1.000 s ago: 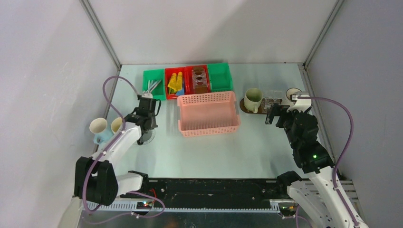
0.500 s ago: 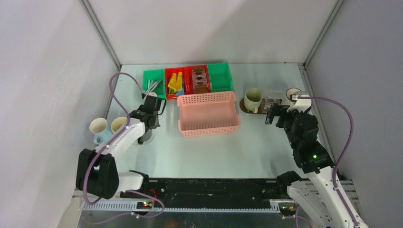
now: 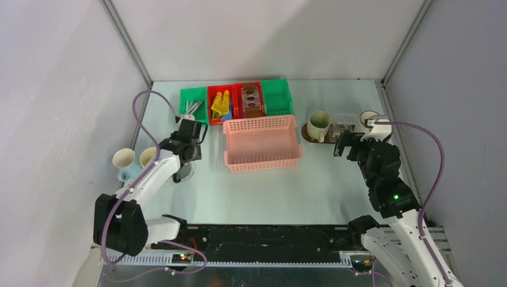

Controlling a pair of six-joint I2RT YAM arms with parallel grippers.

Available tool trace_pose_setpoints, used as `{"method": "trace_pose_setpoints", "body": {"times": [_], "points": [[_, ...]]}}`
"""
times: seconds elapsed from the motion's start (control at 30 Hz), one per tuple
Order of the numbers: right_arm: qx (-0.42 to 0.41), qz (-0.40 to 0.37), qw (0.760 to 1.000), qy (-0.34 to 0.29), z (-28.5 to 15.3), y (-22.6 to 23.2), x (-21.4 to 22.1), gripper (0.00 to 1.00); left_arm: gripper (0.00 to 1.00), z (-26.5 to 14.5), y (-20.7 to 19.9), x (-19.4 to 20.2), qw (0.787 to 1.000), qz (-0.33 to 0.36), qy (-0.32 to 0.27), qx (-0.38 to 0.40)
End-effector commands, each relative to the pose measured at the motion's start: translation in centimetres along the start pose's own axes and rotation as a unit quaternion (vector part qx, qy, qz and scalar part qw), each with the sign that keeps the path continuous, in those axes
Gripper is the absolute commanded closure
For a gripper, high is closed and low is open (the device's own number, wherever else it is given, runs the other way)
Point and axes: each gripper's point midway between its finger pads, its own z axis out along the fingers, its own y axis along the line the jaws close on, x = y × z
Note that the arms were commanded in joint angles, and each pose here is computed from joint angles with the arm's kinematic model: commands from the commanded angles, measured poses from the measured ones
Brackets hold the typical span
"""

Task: Prepare toiletry sets of a toothbrush and toothpaste on the tray
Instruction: Adjust the cup on the tray, then pick up the toothpaste holder from the storage box.

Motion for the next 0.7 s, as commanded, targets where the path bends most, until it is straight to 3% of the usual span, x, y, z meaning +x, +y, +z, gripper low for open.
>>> {"method": "trace_pose_setpoints", "body": {"times": [0.0, 0.2, 0.3, 0.67], "points": [[-0.008, 0.013, 0.999, -0.033, -0.3, 0.3, -2.2, 0.01, 0.42, -2.9, 0.3, -4.0, 0.997, -0.041, -0.064, 0.013], [-0.006, 0.011, 0.999, -0.033, -0.3, 0.2, -2.6, 0.00, 0.26, -5.3, 1.4, -5.9, 0.993, -0.050, -0.101, 0.017], [-0.002, 0.010, 0.999, -0.036, -0.4, 0.0, -2.9, 0.01, 0.03, -6.6, 2.0, -6.6, 0.991, -0.052, -0.124, 0.022], [0.040, 0.032, 0.998, -0.040, -0.5, -1.5, -3.1, 0.01, 0.00, -10.7, 3.4, -10.3, 0.973, -0.086, -0.210, 0.049]]}}
